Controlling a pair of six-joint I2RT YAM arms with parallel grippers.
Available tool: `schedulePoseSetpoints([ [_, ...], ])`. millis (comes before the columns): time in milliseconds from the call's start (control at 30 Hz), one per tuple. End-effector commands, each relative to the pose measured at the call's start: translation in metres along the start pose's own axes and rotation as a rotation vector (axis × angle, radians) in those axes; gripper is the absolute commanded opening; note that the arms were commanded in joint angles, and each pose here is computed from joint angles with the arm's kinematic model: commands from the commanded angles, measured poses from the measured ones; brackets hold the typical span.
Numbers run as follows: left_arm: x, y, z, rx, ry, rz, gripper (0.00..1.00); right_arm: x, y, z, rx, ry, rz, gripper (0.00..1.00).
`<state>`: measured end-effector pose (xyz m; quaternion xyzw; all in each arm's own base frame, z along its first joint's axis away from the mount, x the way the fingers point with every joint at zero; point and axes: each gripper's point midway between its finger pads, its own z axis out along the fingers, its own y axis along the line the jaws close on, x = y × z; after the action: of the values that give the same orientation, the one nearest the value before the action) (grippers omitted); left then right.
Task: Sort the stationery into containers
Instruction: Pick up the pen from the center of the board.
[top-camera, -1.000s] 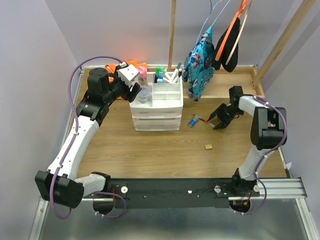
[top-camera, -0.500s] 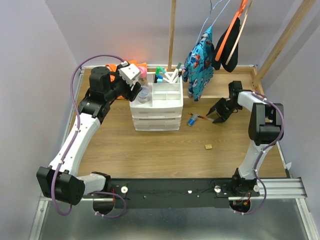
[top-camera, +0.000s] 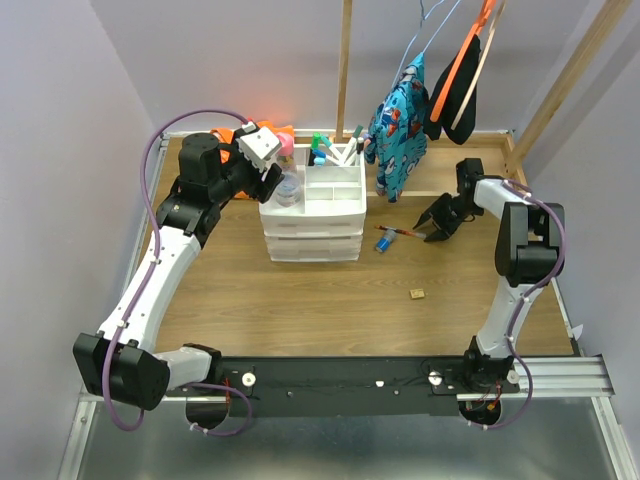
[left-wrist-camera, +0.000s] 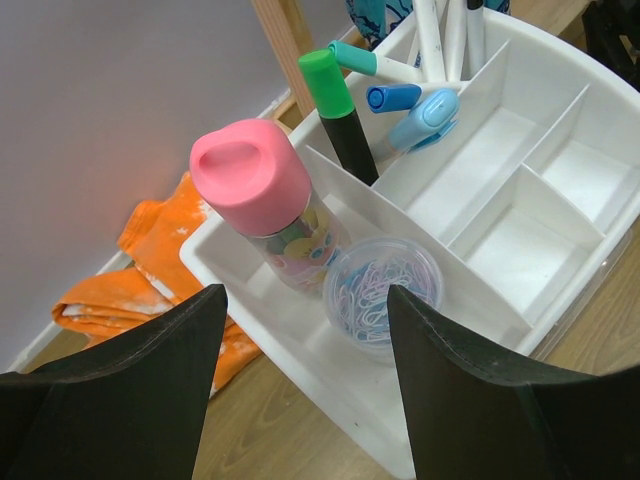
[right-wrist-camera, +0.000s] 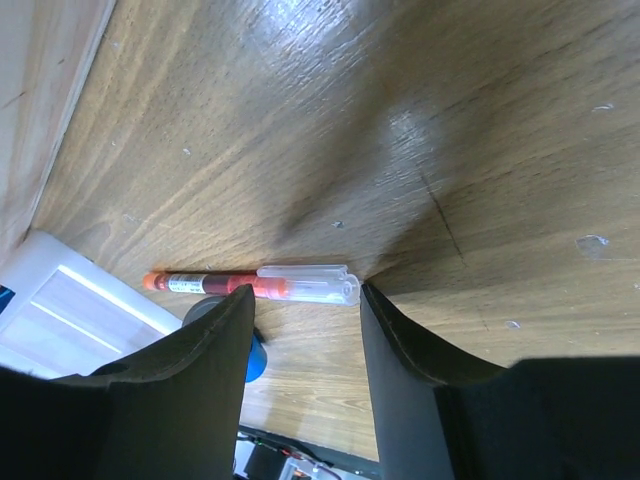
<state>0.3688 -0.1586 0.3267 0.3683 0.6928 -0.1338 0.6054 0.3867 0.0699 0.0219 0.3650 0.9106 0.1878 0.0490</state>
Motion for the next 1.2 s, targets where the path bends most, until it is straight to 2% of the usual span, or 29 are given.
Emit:
schedulePoseSetpoints([
  [0, -0.003, 0.004, 0.001, -0.013, -0.002, -0.021, 0.74, -0.001, -0.036, 0.020, 0.161, 0.011, 0.045, 0.54],
  [200, 0.001, 0.000, -0.001, -0.003, 0.014, -0.044, 0.74, -0.014, -0.033, 0.037, 0.174, 0.014, 0.039, 0.48],
  [300, 0.003, -0.002, -0.003, -0.001, 0.019, -0.049, 0.74, -0.020, -0.031, 0.046, 0.170, 0.020, 0.026, 0.51],
  [400, 0.006, -0.005, -0.005, 0.007, 0.029, -0.051, 0.74, -0.024, -0.030, 0.053, 0.167, 0.024, 0.008, 0.58],
  [500, 0.008, -0.006, -0.007, 0.011, 0.040, -0.041, 0.74, -0.024, -0.030, 0.056, 0.161, 0.036, -0.018, 0.58],
  [567, 0.005, -0.005, -0.009, 0.009, 0.035, -0.036, 0.74, -0.022, -0.031, 0.055, 0.160, 0.043, -0.036, 0.49],
  [600, 0.005, -0.005, -0.009, 0.008, 0.033, -0.035, 0.74, -0.019, -0.034, 0.056, 0.167, 0.049, -0.038, 0.40],
  [633, 0.003, -0.005, -0.009, 0.007, 0.029, -0.033, 0.74, -0.019, -0.036, 0.054, 0.172, 0.049, -0.041, 0.17],
  [700, 0.002, -0.004, -0.009, 0.003, 0.023, -0.031, 0.74, -0.017, -0.038, 0.052, 0.180, 0.048, -0.040, 0.10],
  [1167, -0.002, -0.013, -0.019, 0.011, -0.021, -0.047, 0.74, -0.015, -0.051, 0.007, 0.167, -0.029, -0.026, 0.06],
])
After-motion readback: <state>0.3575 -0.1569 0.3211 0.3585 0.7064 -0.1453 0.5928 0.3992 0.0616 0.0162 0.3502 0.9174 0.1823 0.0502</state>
